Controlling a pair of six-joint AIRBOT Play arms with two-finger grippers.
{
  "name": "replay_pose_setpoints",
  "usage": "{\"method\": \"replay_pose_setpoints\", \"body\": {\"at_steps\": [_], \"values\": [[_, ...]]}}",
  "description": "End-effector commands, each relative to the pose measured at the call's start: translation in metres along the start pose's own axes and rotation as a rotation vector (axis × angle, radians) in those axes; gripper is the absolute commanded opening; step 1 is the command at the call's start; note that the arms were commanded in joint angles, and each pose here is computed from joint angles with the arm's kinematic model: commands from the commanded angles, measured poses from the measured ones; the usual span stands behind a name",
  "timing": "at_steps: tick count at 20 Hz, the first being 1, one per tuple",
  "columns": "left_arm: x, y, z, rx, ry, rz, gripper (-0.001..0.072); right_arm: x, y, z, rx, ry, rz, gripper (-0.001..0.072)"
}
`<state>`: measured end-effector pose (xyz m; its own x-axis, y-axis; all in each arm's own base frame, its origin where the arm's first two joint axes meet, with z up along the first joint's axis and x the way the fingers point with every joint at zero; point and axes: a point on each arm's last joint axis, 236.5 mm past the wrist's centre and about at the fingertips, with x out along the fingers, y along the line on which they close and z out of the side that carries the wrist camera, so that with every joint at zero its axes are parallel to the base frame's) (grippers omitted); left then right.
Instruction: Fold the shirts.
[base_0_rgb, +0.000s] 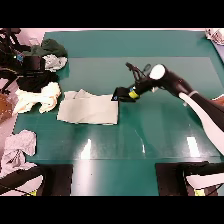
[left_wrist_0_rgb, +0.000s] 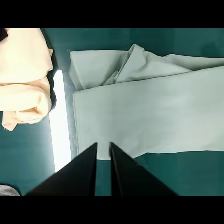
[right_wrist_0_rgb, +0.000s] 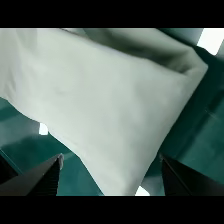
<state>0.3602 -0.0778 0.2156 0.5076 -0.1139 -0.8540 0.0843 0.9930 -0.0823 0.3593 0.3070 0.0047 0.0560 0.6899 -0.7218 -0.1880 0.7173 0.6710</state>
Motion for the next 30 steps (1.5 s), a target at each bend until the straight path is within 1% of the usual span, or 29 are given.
{"method": "replay_pose_setpoints", "body": {"at_steps": [1, 4, 7, 8, 9, 10, 11, 12, 13, 14, 15, 16, 17, 19, 21, 25, 26, 28, 29, 30], "values": [[0.000, 0.000, 0.000, 0.000, -0.002, 0.000, 0.0116, 0.006, -0.028, -0.015, 0.103, -0.141, 0.054, 0.0684], [0.000, 0.000, 0.000, 0.000, -0.002, 0.000, 0.0117, 0.032, -0.029, -0.027, 0.121, -0.163, 0.086, 0.0697], [0.000, 0.000, 0.000, 0.001, -0.002, 0.000, 0.0117, 0.068, -0.012, -0.023, 0.186, -0.197, 0.167, 0.0701], [0.000, 0.000, 0.000, 0.002, -0.002, 0.001, 0.0116, 0.078, 0.000, -0.017, 0.189, -0.210, 0.209, 0.0696], [0.000, 0.000, 0.001, 0.010, -0.002, 0.000, 0.0116, 0.085, 0.018, -0.008, 0.166, -0.228, 0.254, 0.0653], [0.000, 0.000, 0.001, 0.018, -0.004, 0.000, 0.0116, 0.086, 0.034, 0.003, 0.128, -0.244, 0.282, 0.0510], [0.000, 0.000, 0.001, 0.020, -0.005, 0.000, 0.0116, 0.081, 0.052, 0.016, 0.070, -0.262, 0.300, 0.0224], [0.000, 0.001, 0.001, 0.024, -0.003, 0.003, 0.0116, 0.067, 0.071, 0.028, 0.034, -0.281, 0.331, 0.0096], [0.000, 0.001, 0.000, 0.026, -0.001, 0.003, 0.0116, 0.044, 0.085, 0.043, 0.010, -0.309, 0.345, 0.0023], [0.000, 0.001, 0.000, 0.026, 0.000, 0.003, 0.0116, 0.018, 0.093, 0.053, -0.005, -0.331, 0.332, 0.0022], [0.000, 0.001, 0.000, 0.026, -0.001, 0.003, 0.0116, -0.013, 0.093, 0.063, -0.038, -0.360, 0.278, 0.0021], [0.000, 0.001, 0.000, 0.026, -0.002, 0.003, 0.0115, -0.045, 0.081, 0.071, -0.068, -0.388, 0.182, 0.0020], [0.000, 0.000, 0.001, 0.026, -0.003, 0.002, 0.0116, -0.082, 0.056, 0.078, -0.068, -0.415, 0.045, 0.0019], [0.000, -0.001, 0.000, 0.026, -0.002, -0.003, 0.0115, -0.170, -0.008, 0.081, -0.010, -0.463, -0.232, 0.0018], [0.000, -0.006, -0.001, 0.025, 0.003, -0.027, 0.0115, -0.259, -0.061, 0.069, 0.081, -0.519, -0.401, 0.0018], [-0.001, -0.021, -0.002, 0.020, 0.006, -0.091, 0.0114, -0.401, -0.145, 0.031, 0.349, -0.724, -0.537, 0.0017], [-0.001, -0.024, -0.003, 0.016, 0.010, -0.102, 0.0115, -0.427, -0.160, 0.023, 0.386, -0.769, -0.540, 0.0017], [-0.002, -0.027, -0.003, 0.015, 0.012, -0.113, 0.0115, -0.464, -0.176, 0.016, 0.489, -0.870, -0.456, 0.0017], [-0.002, -0.031, -0.004, 0.013, 0.017, -0.130, 0.0115, -0.480, -0.182, 0.013, 0.510, -0.895, -0.435, 0.0018], [-0.002, -0.031, -0.005, 0.014, 0.021, -0.132, 0.0115, -0.492, -0.188, 0.009, 0.508, -0.902, -0.450, 0.0017]]}}
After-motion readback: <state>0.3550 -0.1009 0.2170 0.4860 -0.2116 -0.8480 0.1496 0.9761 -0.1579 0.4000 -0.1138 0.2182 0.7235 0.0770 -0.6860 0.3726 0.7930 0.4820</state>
